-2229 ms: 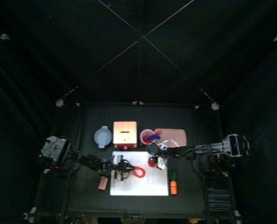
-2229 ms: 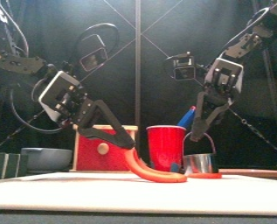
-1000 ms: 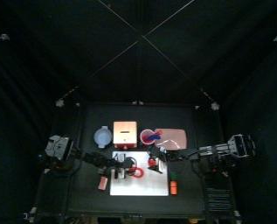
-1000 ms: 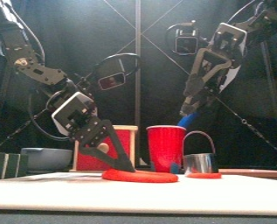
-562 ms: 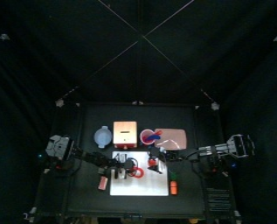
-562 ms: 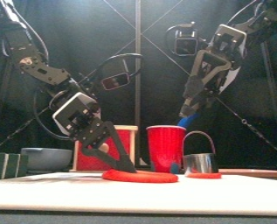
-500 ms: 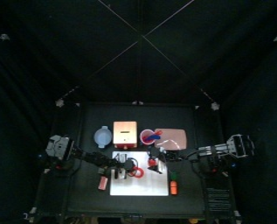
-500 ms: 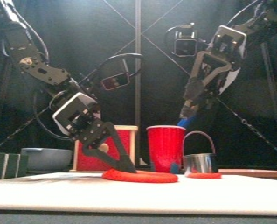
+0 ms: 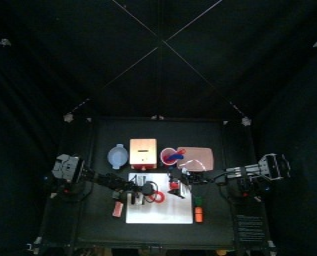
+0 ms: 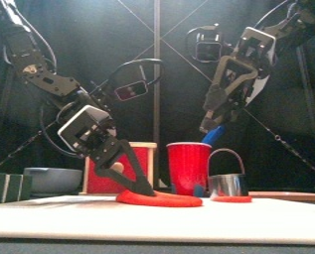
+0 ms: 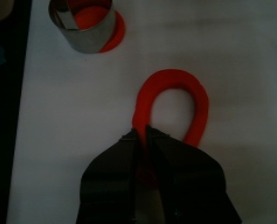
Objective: Get the cutter from the drawer then cut the dough then place the extra dough in the bowl
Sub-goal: Place the extra dough in the bowl
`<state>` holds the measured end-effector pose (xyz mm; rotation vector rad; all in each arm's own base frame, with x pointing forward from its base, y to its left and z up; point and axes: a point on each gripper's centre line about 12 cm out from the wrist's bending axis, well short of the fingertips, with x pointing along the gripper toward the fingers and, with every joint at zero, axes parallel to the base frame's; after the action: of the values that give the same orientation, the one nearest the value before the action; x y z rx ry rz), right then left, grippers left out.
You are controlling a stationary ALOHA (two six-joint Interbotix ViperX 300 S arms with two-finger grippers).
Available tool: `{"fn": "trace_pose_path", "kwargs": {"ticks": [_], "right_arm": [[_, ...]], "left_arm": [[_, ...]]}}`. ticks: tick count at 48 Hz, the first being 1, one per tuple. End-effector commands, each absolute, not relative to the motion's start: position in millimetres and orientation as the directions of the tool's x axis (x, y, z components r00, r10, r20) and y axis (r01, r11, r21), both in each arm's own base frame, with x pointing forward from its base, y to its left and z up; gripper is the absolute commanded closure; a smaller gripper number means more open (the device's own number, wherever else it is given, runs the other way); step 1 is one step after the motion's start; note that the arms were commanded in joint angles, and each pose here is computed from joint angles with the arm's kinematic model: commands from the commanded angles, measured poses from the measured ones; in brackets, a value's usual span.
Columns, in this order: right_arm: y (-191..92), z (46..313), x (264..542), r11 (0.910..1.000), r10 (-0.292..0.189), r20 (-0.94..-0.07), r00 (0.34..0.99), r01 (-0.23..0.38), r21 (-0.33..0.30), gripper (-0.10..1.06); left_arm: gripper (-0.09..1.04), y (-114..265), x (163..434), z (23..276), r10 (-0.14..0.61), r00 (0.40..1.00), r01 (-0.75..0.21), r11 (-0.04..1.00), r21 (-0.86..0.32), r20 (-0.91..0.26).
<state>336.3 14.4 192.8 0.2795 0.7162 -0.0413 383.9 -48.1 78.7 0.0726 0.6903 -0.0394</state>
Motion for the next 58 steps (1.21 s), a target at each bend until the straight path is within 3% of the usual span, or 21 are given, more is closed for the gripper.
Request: {"fn": "trace_pose_path", "kwargs": {"ticks": [1, 7, 16, 27, 36, 46, 52, 58], "right_arm": [[13.3, 203.9, 340.3, 0.963, 0.054, -0.625, 0.779, 0.125, 0.239, 0.02], [13.2, 205.0, 340.1, 0.963, 0.054, -0.621, 0.782, 0.124, 0.239, 0.02], [9.1, 206.5, 340.3, 0.9614, 0.045, -0.619, 0.784, 0.135, 0.24, 0.02], [6.4, 209.6, 344.7, 0.9712, 0.028, -0.587, 0.809, 0.117, 0.208, 0.02], [1.3, 206.0, 345.8, 0.978, 0.011, -0.581, 0.814, 0.112, 0.176, 0.02], [-2.3, 204.9, 348.4, 0.9813, 0.001, -0.578, 0.816, 0.111, 0.157, 0.02], [-2.7, 209.1, 351.7, 0.9857, -0.004, -0.555, 0.832, 0.096, 0.138, 0.02], [-3.7, 214.2, 355.0, 0.9894, -0.008, -0.528, 0.849, 0.083, 0.119, 0.02]], "left_arm": [[0.41, -50.8, 392.3, 114.9, -0.019, 0.841, 0.059, 0.997, 0.058, -0.541], [0.41, -47.3, 391.3, 159.9, -0.021, 0.904, 0.057, 0.996, 0.072, -0.427], [0.41, -24.9, 368.2, 199.5, -0.002, 0.933, 0.067, 0.984, 0.166, -0.36], [0.4, 33.4, 326.3, 248.6, 0.132, 0.944, -0.071, 0.976, 0.204, -0.304], [0.4, 63.2, 284.0, 270.8, 0.231, 0.938, -0.182, 0.962, 0.201, -0.256], [0.4, 81.1, 234.3, 280.0, 0.334, 0.921, -0.299, 0.936, 0.186, -0.2], [0.4, 90.8, 213.0, 268.8, 0.396, 0.895, -0.367, 0.916, 0.165, -0.208], [0.4, 102.3, 194.8, 242.3, 0.461, 0.846, -0.444, 0.887, 0.123, -0.267]]}}
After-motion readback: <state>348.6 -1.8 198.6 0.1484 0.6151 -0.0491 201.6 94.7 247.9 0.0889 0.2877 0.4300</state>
